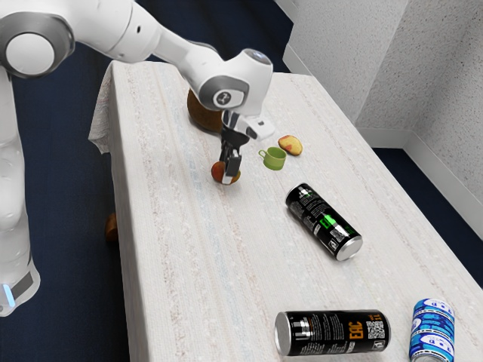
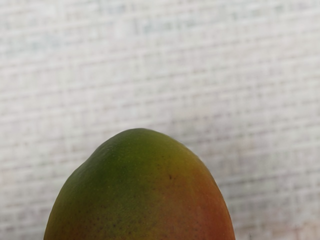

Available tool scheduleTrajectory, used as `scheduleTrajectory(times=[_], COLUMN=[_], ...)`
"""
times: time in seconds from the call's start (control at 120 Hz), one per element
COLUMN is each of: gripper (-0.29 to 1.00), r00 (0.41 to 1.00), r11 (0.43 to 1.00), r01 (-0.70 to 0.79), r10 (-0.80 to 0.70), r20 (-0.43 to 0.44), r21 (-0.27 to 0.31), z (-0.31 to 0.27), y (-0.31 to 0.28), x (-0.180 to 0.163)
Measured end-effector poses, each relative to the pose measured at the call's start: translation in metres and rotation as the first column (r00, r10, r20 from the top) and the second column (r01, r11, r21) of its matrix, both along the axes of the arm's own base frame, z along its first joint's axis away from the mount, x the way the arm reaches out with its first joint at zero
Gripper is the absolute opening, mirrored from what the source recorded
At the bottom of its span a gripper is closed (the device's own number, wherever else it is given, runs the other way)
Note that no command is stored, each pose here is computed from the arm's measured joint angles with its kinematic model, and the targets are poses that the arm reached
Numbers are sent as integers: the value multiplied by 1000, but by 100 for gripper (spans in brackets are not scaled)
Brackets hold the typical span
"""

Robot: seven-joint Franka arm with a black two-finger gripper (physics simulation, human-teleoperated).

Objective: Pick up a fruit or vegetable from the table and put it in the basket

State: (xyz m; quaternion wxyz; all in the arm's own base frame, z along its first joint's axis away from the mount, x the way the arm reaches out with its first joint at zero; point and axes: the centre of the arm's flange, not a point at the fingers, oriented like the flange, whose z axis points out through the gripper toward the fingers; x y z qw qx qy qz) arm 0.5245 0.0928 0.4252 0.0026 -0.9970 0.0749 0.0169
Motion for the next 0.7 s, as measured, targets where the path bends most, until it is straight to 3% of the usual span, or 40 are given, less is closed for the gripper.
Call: scheduleTrajectory(times=[0.333,0.558,0.7], gripper=[70,26,17], r00=[1000,1000,1000], r11=[1000,1000,1000], r01=[5,-5,-13], r10=[-5,5,13], r20=[-10,-10,12], r21=[-8,-10,4], z=[-6,-7,2], y=[1,5,9], x=[1,0,3])
